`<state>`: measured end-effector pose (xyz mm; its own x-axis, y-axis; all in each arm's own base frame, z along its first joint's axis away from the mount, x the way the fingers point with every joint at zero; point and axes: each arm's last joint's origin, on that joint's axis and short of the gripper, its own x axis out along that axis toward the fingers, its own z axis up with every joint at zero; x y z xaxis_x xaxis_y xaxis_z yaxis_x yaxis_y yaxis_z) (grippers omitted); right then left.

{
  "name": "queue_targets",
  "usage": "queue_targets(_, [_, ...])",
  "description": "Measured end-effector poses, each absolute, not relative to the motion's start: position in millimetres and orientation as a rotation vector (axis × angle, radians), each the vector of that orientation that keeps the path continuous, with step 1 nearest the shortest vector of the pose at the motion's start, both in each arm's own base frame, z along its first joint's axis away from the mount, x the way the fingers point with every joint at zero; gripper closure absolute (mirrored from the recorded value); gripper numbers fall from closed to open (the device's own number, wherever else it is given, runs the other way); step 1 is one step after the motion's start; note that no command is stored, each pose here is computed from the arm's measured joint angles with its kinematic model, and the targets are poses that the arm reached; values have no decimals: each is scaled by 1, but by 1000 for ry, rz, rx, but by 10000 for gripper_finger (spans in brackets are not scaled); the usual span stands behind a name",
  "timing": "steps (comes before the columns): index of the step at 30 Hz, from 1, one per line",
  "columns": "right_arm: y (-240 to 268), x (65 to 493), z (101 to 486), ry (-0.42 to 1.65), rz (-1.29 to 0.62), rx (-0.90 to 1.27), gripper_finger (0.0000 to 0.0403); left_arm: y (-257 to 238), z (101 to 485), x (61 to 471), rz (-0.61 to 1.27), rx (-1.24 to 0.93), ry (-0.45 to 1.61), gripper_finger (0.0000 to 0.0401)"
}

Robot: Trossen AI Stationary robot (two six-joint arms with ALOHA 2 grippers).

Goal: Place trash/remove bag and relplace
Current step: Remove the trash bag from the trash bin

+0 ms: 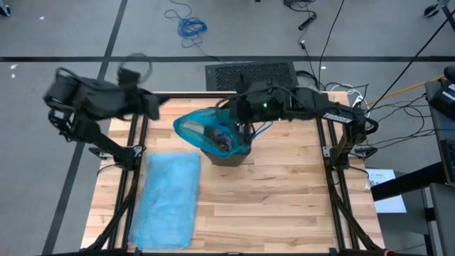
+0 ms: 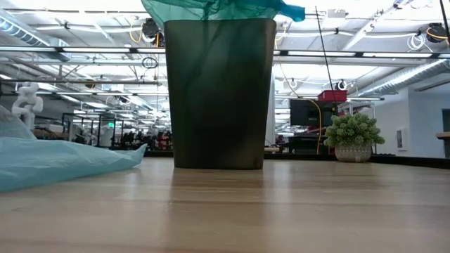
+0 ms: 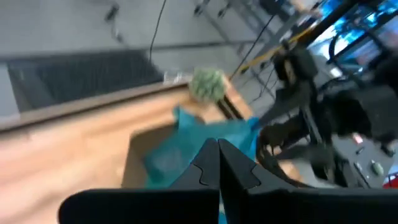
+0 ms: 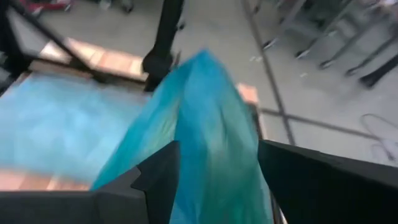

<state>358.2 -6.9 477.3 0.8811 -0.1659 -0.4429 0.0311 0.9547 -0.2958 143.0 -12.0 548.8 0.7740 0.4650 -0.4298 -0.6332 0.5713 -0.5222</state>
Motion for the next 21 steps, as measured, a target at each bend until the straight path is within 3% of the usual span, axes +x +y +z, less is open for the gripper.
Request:
queue_targets(4, [1,375,477,388,-161,-240,183,-5,557,126,620,-646,202,401])
queue_targets(10, [-8,416,440,442,-236,-159,190,-3,560,113,574,-624,212,401])
queue_targets(13, [-14,424,428,481,-293,-134,235,-4,560,111,537,-616,230,401])
queue_targets(17, [-17,418,430,516,-399,-218,366,-5,560,112,506,-618,248,401])
queue_targets(21, [-20,396,454,476,-499,-298,394,-6,559,116,498,-618,262,401])
